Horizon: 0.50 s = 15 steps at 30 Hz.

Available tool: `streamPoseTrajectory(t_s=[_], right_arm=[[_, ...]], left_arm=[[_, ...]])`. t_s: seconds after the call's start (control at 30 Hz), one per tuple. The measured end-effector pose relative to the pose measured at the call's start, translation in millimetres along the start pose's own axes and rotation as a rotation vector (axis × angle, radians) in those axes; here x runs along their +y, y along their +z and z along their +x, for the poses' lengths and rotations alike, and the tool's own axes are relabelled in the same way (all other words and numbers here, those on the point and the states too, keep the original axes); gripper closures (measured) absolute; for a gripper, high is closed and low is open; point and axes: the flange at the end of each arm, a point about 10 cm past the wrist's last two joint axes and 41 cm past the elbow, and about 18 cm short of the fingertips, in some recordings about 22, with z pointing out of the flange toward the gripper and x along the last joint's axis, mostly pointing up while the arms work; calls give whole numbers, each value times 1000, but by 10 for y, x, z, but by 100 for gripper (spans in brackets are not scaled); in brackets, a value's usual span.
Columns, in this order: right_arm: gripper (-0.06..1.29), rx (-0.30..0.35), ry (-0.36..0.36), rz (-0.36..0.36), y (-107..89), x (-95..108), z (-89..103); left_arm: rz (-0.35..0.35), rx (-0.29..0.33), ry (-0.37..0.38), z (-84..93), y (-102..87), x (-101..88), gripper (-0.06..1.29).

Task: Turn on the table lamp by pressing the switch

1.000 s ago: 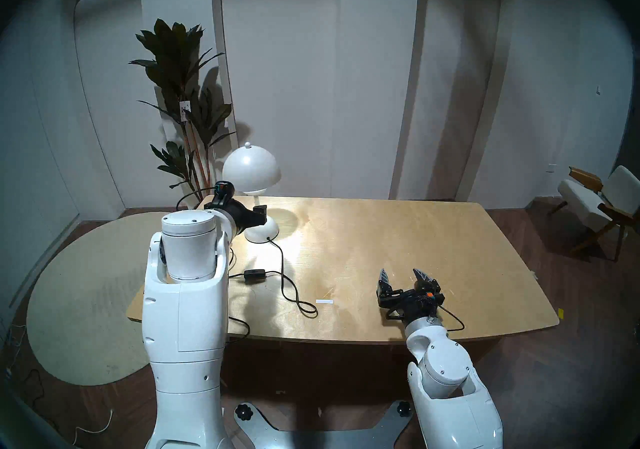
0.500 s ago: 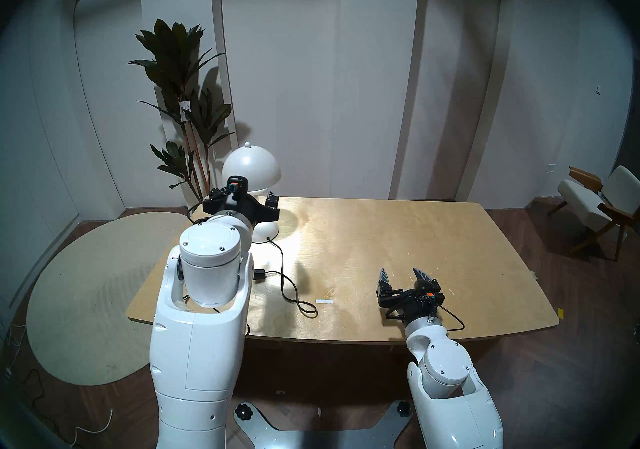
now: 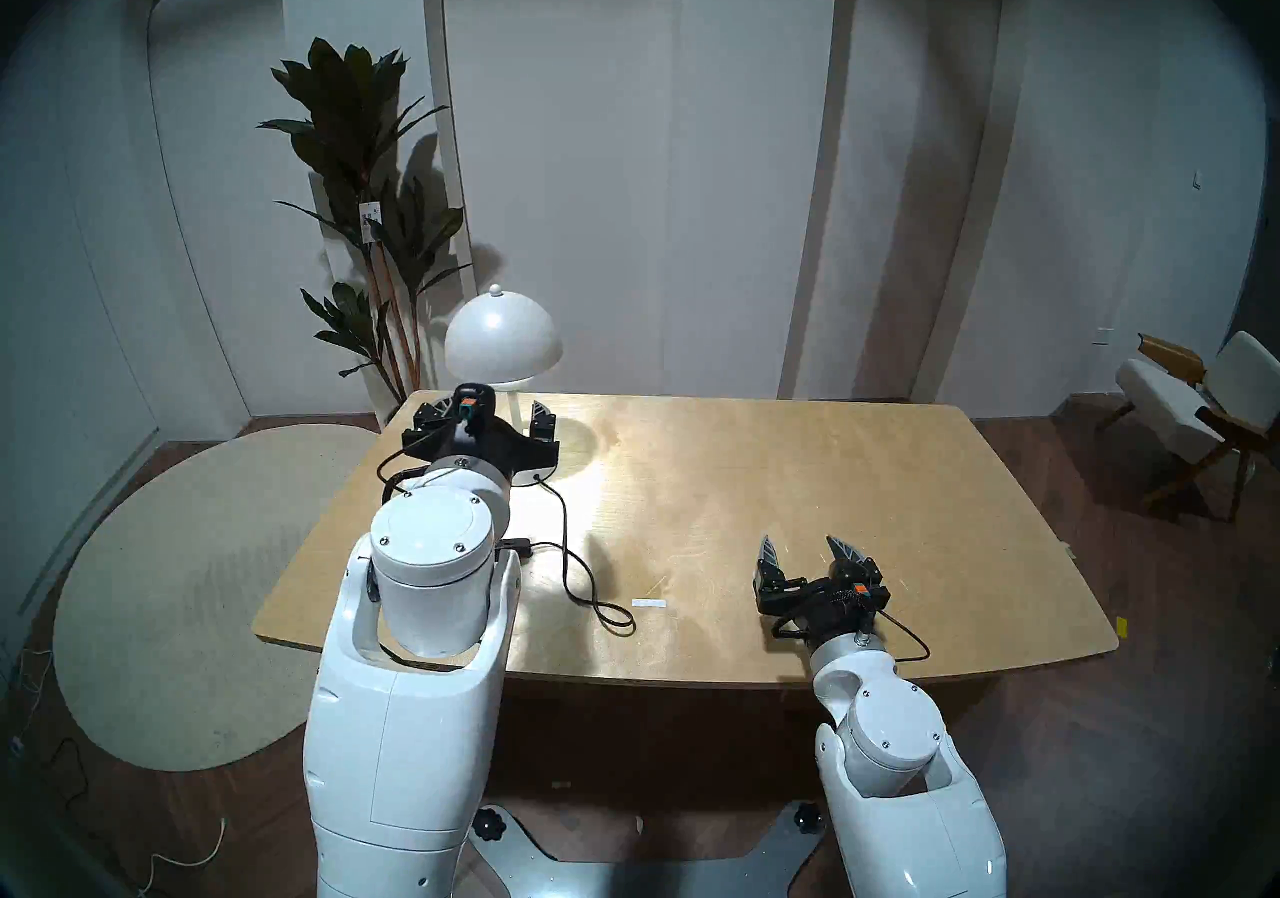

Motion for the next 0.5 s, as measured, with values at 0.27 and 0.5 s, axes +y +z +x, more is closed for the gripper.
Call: streamPoseTrajectory(t_s=[0.27, 0.5], right_arm=[[0, 0, 0, 0, -1, 0, 1], [0, 0, 0, 0, -1, 0, 1]], left_arm=[[4, -1, -14, -54, -62, -21, 3], [12, 1, -20, -94, -92, -82, 3]])
